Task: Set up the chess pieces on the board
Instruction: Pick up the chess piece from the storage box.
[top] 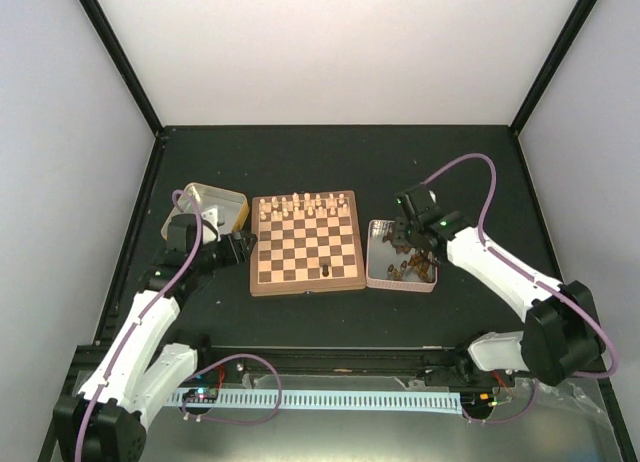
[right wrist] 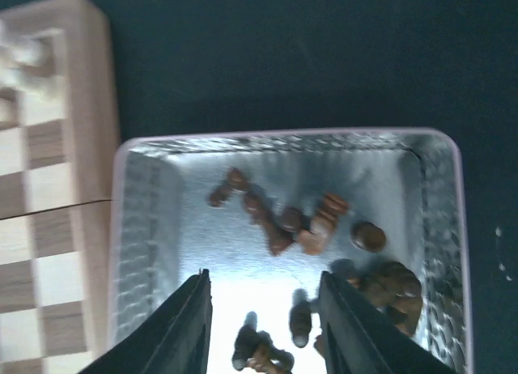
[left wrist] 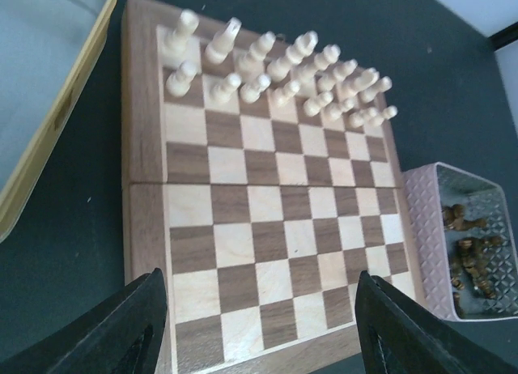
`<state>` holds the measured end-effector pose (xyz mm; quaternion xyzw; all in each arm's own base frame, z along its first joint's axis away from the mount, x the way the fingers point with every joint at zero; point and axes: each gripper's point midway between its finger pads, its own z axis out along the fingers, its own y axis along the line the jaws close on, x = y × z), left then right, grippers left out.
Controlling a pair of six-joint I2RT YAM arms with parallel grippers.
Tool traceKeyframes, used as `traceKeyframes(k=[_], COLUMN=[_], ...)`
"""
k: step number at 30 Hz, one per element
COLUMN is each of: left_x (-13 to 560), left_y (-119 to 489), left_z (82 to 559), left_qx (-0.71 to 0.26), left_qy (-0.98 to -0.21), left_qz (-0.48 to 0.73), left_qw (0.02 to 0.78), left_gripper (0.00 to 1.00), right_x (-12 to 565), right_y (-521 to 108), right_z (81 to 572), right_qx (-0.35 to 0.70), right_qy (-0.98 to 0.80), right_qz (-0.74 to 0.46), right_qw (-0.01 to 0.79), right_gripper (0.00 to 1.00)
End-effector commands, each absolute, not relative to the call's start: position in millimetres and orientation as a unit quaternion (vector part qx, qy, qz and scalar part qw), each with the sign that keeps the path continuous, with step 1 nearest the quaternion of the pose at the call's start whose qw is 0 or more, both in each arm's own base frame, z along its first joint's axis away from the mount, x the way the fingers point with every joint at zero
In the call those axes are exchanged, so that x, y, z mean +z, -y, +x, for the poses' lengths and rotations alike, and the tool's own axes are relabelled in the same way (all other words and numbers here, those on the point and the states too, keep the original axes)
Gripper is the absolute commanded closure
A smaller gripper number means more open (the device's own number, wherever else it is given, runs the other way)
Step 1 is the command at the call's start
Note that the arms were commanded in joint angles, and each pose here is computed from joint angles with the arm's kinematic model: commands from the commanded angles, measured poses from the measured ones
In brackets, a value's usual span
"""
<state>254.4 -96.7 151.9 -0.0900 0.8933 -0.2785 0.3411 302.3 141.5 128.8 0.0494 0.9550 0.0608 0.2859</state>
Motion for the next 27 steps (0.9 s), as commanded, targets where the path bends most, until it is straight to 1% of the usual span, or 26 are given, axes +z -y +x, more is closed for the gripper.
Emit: traceKeyframes(k=[1, 8, 13, 16, 21, 23, 27], left_x=[190, 190, 186, 185, 184, 183, 180], left_y=[101, 101, 101, 102, 102, 102, 102], left_z=[262, 262, 262, 262, 261, 260, 260], left_qx=[-0.287, -0.286, -0.286, -0.288, -0.29, -0.29, -0.291], left_qy=[-0.872, -0.871, -0.874, -0.874, -0.873, -0.874, -0.875], left_qz=[-0.055, -0.051, -0.052, -0.053, -0.056, -0.056, -0.057], left_qw=[0.393, 0.396, 0.389, 0.388, 0.387, 0.385, 0.382], left_gripper=[0.34, 0.33, 0.33, 0.33, 0.33, 0.32, 0.32], right_x=[104, 71, 64, 61, 54, 52, 50], right_y=[-123, -108, -118, -124, -128, -127, -130], right_z=[305, 312, 322, 326, 330, 333, 339], right_qx=[0.049, -0.011, 0.001, 0.009, 0.009, 0.005, 0.004], right_qy=[-0.962, -0.97, -0.971, -0.972, -0.974, -0.974, -0.973], right_qz=[0.056, 0.05, 0.023, 0.015, 0.011, 0.013, 0.008], right_qw=[0.264, 0.239, 0.237, 0.233, 0.225, 0.226, 0.23], right_gripper=[0.64, 0.68, 0.79, 0.79, 0.75, 0.75, 0.81])
